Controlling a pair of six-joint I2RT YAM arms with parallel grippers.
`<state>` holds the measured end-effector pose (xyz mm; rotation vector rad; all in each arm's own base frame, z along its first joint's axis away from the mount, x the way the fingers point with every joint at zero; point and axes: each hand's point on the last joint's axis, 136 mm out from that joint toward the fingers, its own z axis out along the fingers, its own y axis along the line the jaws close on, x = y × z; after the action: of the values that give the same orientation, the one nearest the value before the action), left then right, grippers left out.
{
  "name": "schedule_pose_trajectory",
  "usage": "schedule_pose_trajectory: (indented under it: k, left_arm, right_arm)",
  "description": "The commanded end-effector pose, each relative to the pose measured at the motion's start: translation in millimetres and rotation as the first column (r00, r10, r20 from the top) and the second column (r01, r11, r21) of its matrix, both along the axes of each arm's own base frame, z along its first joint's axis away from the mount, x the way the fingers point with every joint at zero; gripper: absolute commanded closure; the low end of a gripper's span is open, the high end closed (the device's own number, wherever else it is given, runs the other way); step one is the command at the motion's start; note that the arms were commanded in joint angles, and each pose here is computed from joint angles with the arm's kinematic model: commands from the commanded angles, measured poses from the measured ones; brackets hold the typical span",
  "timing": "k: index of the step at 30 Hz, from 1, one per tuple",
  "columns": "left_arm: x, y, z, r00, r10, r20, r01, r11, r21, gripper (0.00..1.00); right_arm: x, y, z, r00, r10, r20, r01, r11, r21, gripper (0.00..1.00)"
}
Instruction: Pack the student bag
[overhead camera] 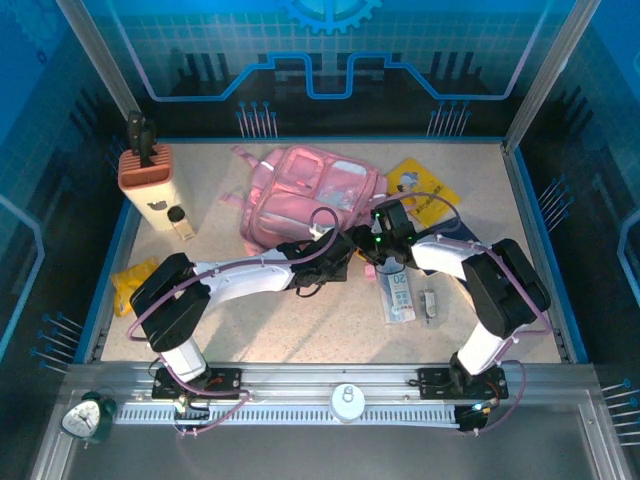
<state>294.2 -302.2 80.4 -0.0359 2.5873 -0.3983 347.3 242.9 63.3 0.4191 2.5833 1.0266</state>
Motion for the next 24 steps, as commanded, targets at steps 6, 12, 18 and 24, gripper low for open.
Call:
schedule_pose_trajectory:
  k: [6, 12, 18, 24]
  left_arm:
    - [-7.9, 29.3, 27.6, 0.999, -0.031, 0.027, 0.031, 0.999, 0.013, 1.0]
    - [-26.1, 91.0, 15.1, 0.999, -0.022, -0.041, 0.023, 0.999, 0.042, 1.0]
    - [-39.9, 103.0, 1.7, 0.991, -0.067, -0.119, 0.067, 0.998, -0.006, 1.0]
    - [-24.2, 60.4, 23.1, 0.993, -0.108, -0.048, 0.101, 0.986, -0.134, 1.0]
  right_arm:
    - [30.8, -21.7, 33.8, 0.985, -0.022, 0.171, 0.038, 0.995, -0.089, 0.95]
    - [44.2, -38.9, 52.1, 0.974, 0.014, 0.227, 0.018, 0.99, -0.138, 1.0]
    - [75.9, -43.8, 54.8, 0.974, 0.039, 0.224, -0.005, 0.989, -0.15, 1.0]
    - [105.7, -38.8, 60.5, 0.972, 0.077, 0.221, -0.034, 0.98, -0.195, 0.87]
